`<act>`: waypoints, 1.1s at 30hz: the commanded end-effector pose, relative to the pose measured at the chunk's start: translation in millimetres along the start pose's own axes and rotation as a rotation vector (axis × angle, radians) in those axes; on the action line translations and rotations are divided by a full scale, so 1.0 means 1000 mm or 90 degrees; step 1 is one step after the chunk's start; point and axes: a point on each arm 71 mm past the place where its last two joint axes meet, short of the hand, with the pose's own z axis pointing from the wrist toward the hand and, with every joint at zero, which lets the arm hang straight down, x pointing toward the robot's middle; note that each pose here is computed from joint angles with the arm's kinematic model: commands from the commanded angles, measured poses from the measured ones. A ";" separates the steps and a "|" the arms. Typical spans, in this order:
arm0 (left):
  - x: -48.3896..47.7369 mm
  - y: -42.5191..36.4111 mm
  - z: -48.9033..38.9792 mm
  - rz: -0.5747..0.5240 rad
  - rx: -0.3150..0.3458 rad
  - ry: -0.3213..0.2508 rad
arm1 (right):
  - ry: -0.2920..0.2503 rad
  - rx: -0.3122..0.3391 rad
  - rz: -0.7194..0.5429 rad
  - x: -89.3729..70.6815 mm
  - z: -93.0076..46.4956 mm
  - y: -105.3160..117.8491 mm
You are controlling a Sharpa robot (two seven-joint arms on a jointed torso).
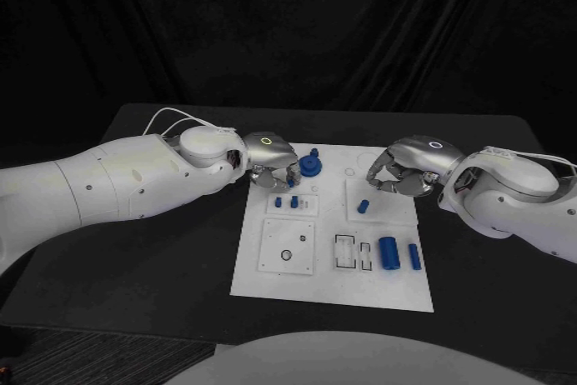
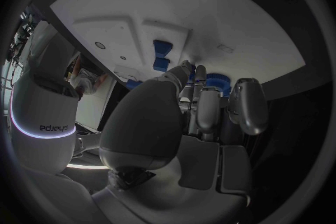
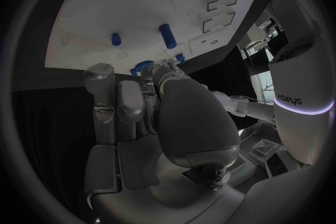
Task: Assemble the parts on the task board
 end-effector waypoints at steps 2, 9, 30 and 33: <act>0.0022 -0.0020 0.0009 -0.003 0.005 0.011 | 0.005 0.010 0.000 0.002 0.000 -0.001; 0.0029 -0.0012 0.0011 -0.004 0.000 0.013 | 0.008 0.012 0.000 0.002 0.000 -0.001; 0.0068 0.0071 -0.0006 -0.004 -0.055 0.012 | 0.010 0.014 0.000 0.002 -0.001 -0.001; 0.0063 0.0112 -0.0049 0.001 -0.063 -0.004 | 0.009 0.014 0.001 0.002 -0.002 -0.002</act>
